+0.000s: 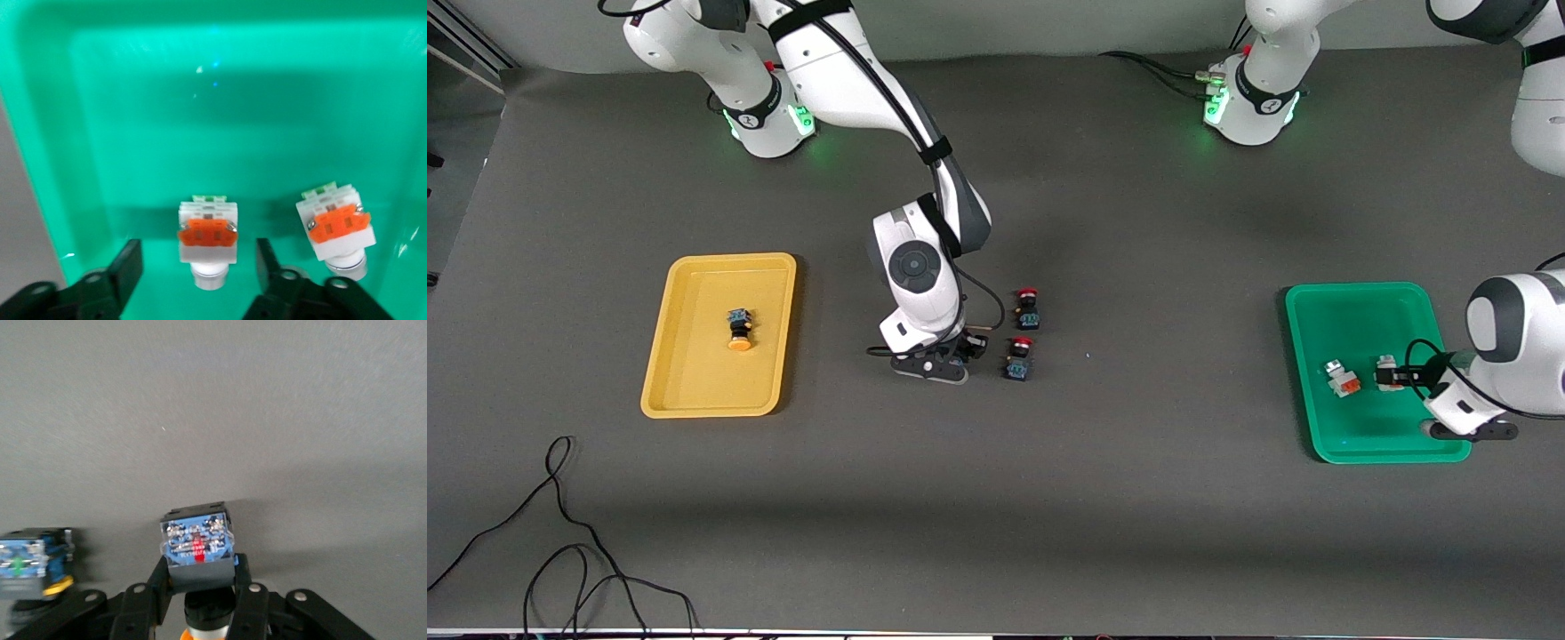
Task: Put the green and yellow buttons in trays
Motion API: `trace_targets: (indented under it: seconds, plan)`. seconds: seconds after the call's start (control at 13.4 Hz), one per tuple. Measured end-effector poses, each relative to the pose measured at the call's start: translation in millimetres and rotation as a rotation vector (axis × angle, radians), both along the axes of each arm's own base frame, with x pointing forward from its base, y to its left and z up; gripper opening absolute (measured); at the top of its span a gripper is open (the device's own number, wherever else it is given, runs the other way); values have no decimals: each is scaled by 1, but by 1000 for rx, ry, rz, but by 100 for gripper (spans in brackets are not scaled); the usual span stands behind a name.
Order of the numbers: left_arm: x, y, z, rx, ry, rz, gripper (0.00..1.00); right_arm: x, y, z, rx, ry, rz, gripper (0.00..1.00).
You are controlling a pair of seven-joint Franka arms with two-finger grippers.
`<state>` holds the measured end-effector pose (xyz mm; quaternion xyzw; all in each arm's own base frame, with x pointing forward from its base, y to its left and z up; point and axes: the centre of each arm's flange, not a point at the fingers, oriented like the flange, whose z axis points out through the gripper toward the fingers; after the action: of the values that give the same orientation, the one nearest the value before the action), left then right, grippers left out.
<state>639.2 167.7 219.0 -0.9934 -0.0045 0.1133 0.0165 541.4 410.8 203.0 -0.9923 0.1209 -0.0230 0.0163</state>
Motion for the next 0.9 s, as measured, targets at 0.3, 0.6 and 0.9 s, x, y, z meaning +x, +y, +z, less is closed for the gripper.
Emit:
trace_targets:
  seconds: [0.3,0.6,0.9]
  plan:
    - [21,3,102,39,-37,8,100,26,-64,119,19,149,28,40]
    - [14,-29,260,77,-82,-30,100,30,-181,234,18,256,154,40]
    - [-27,-84,374,62,-146,-70,100,30,-277,269,-64,299,363,40]
